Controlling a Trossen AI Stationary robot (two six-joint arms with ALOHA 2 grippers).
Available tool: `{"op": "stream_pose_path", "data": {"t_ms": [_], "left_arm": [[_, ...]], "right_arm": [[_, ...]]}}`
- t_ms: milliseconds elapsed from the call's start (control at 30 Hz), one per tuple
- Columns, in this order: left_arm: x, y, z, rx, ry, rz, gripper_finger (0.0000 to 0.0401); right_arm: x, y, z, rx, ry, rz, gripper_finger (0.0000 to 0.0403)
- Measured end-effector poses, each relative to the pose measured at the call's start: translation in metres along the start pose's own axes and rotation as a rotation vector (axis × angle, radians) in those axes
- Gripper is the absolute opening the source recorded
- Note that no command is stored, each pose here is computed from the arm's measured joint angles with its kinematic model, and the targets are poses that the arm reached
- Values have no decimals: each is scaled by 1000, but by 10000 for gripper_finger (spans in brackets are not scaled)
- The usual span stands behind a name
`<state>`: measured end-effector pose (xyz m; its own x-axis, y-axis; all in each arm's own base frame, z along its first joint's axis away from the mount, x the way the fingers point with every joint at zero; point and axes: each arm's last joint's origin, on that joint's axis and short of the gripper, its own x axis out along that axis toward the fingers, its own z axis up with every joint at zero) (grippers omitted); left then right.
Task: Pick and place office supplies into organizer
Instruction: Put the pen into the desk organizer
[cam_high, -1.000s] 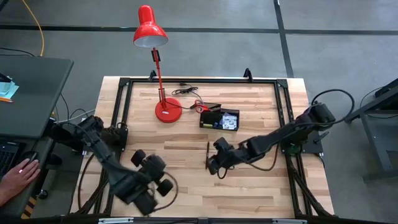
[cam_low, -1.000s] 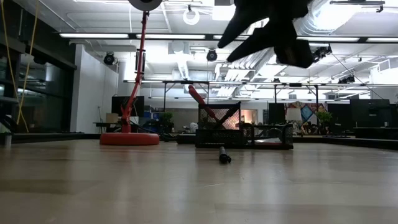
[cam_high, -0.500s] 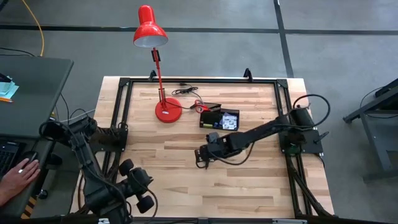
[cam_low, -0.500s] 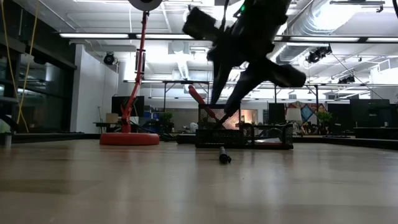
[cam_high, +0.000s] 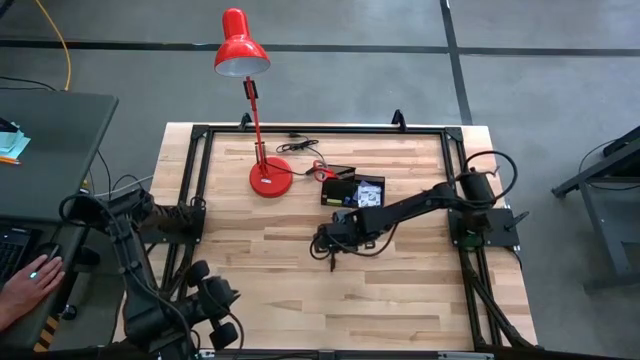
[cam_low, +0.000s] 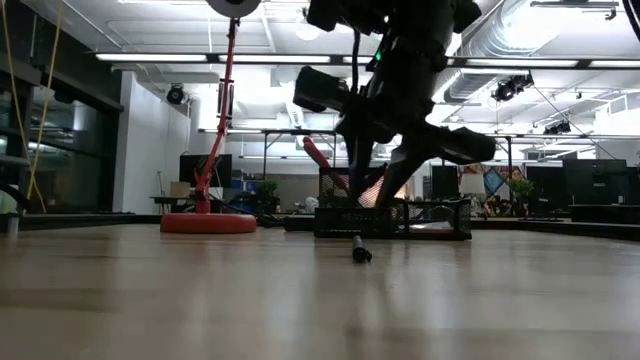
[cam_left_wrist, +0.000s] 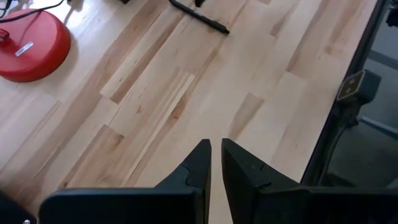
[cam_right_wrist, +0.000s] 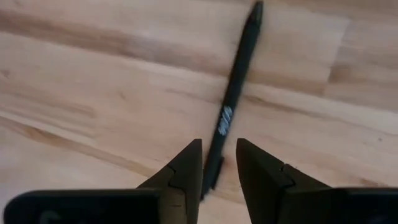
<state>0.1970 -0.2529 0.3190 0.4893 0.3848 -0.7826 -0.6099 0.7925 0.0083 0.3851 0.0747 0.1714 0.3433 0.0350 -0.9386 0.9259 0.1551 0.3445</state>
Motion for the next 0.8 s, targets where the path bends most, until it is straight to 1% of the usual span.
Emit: {"op": "stream_pose_path", "data": {"t_ms": [100, 233, 367, 533, 800], "left_arm": [[-1, 0, -1, 10, 0, -2, 24], [-1, 0, -1, 14, -5, -4, 24], [-1, 0, -2, 38, -4, -4, 24], [-2, 0, -3, 44, 4, -5, 24], [-4, 0, -5, 53, 0, -11, 24]], "right_arm": [[0, 2, 5, 12, -17, 24, 114], [1, 1, 9, 27, -14, 16, 150], [17, -1, 9, 43, 29, -14, 172], [30, 0, 7, 48, 45, -7, 165], [30, -3, 7, 53, 60, -42, 133]]}}
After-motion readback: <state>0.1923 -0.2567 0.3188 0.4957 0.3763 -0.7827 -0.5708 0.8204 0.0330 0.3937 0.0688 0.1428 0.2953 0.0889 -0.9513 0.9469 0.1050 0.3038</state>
